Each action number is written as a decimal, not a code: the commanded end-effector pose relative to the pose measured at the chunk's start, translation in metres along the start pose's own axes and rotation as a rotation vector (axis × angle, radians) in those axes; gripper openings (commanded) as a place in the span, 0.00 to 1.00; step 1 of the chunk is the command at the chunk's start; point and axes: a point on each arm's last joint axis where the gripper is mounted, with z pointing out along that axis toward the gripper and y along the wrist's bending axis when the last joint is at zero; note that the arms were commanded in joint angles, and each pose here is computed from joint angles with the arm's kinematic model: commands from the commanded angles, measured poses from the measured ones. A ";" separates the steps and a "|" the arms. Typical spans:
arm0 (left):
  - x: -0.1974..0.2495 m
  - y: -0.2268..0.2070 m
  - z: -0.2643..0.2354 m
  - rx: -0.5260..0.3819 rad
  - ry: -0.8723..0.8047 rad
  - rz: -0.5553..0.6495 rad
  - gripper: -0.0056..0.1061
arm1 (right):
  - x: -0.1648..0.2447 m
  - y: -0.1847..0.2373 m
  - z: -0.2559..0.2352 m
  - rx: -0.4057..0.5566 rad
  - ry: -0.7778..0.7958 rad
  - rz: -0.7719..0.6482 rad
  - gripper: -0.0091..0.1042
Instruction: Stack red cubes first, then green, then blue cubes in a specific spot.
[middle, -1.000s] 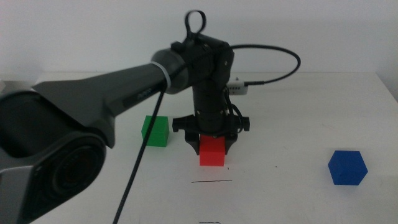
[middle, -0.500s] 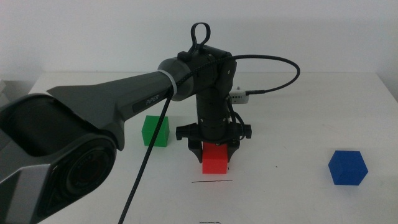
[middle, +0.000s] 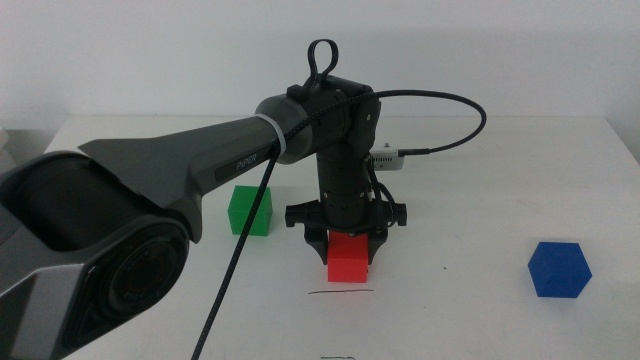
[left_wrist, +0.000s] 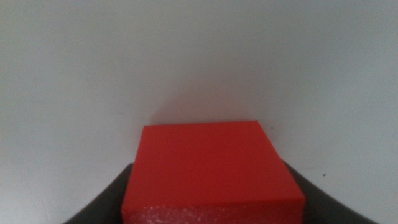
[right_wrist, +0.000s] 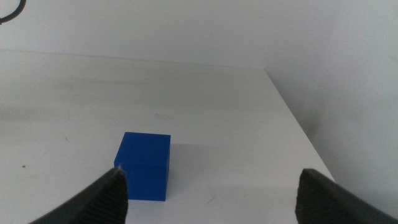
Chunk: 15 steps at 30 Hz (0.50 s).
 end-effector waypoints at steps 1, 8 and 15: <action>0.010 -0.002 -0.036 0.010 0.010 0.022 0.04 | -0.011 -0.001 -0.002 0.017 -0.104 -0.017 0.87; 0.009 -0.002 -0.036 0.006 0.009 0.037 0.04 | -0.011 -0.001 -0.002 0.017 -0.104 -0.017 0.87; 0.010 -0.001 -0.034 0.003 0.016 0.053 0.04 | -0.011 -0.001 -0.002 0.017 -0.104 -0.017 0.87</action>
